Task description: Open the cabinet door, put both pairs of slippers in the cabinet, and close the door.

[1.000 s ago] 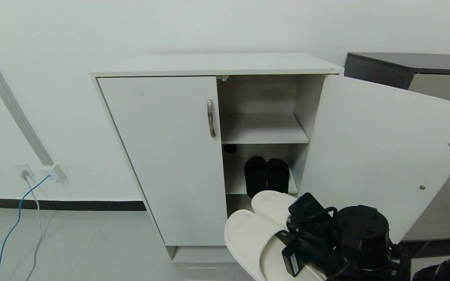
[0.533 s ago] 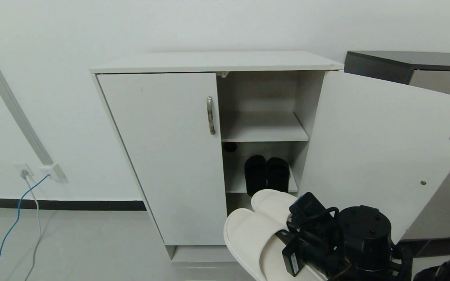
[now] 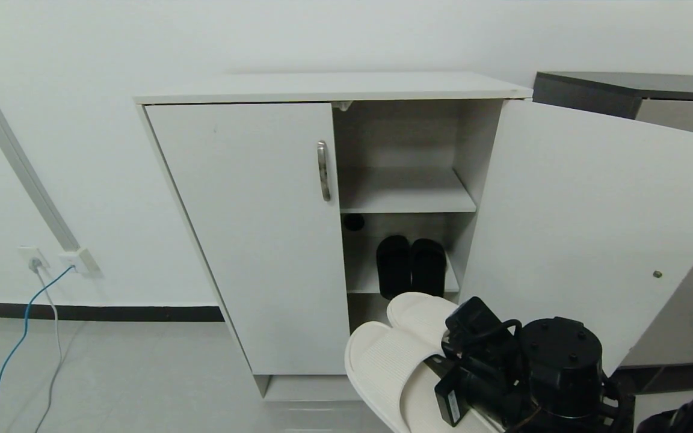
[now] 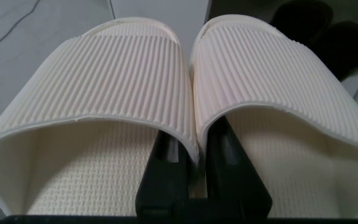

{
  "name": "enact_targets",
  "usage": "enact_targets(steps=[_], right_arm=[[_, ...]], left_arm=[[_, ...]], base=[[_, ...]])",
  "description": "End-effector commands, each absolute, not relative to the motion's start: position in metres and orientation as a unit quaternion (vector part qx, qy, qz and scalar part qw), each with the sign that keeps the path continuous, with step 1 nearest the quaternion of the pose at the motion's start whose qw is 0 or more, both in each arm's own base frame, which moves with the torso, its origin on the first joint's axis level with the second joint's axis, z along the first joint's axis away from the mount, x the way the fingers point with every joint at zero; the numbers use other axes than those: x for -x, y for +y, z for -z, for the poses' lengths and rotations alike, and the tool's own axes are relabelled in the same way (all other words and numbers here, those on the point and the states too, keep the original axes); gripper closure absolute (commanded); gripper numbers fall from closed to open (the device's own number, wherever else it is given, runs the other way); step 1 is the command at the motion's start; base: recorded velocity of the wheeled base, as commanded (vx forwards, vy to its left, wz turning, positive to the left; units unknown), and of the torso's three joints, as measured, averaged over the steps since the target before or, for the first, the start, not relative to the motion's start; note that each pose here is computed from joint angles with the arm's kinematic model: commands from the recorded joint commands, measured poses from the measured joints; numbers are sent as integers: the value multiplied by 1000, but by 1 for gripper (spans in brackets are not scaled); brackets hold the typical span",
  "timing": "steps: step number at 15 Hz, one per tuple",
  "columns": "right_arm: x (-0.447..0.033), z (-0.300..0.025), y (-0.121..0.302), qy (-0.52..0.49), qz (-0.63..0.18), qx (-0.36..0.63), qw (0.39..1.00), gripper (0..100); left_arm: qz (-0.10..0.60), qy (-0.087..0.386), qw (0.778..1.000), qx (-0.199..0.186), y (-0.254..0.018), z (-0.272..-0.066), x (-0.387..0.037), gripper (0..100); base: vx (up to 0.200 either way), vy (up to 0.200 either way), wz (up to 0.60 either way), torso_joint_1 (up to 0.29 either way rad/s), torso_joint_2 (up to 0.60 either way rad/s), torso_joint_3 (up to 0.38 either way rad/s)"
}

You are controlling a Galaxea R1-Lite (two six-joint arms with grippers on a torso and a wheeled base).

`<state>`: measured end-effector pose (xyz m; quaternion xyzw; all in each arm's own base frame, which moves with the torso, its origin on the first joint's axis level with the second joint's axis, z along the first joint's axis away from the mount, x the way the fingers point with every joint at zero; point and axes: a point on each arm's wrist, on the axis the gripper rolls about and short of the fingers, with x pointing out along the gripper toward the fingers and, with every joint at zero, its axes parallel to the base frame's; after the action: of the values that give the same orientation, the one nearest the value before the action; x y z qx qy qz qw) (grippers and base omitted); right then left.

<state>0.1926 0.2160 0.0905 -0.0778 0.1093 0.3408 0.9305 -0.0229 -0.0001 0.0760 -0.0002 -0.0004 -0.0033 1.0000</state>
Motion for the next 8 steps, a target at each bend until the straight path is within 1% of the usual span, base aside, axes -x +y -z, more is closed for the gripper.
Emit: enact_targets(steps=[1, 8], right_arm=[[-192, -91, 216, 108, -341, 77, 930, 100], [-193, -88, 216, 113, -338, 80, 931, 100]], left_arm=[[3, 0, 1000, 1, 0, -76, 23, 100], [3, 0, 1000, 1, 0, -76, 23, 100]], base=[[0, 0, 0, 0, 0, 0], [0, 0, 0, 0, 0, 0]])
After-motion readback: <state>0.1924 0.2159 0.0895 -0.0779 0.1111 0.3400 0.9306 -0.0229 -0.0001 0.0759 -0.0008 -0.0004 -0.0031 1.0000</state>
